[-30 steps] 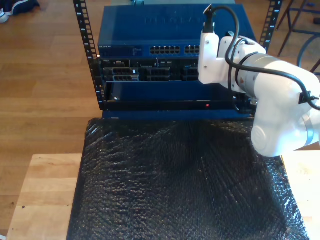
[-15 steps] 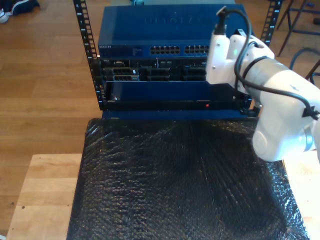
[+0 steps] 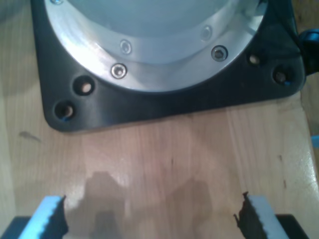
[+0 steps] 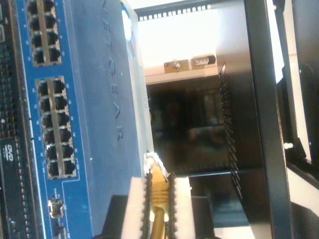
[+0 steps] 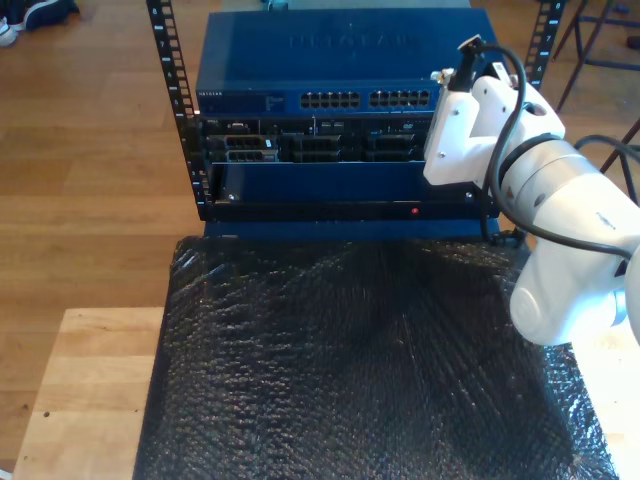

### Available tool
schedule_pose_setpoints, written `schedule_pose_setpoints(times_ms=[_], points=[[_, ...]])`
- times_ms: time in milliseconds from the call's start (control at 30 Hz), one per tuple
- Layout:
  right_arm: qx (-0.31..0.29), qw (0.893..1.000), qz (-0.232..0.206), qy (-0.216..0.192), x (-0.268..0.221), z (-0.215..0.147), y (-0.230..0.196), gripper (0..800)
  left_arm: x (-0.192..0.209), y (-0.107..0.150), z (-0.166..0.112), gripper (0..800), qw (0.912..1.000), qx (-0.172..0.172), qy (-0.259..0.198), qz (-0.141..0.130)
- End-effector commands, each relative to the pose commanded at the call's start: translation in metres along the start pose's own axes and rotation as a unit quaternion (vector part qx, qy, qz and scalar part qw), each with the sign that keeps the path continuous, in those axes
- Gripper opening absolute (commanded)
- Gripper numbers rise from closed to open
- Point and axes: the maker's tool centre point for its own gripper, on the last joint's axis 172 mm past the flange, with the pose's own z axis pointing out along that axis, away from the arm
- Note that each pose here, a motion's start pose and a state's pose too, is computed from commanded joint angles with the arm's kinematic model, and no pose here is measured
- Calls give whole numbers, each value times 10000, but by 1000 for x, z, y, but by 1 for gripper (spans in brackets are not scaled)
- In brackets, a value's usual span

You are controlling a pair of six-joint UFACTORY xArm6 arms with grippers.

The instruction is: Grab the cable and plug it in

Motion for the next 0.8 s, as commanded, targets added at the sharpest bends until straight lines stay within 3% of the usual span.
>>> schedule_pose_setpoints(times_ms=[167,433,633,800], points=[[211,9998,13,-37,-6,8,-30,0,0,0,0,800,10000,0,0,0],[164,9999,4,-33,-8,28,-31,0,0,0,0,800,10000,0,0,0],[-187,9998,-1,55,-3,29,-16,0,0,0,0,800,10000,0,0,0],[-255,9996,20,72,-7,29,-31,0,0,0,0,800,10000,0,0,0]])
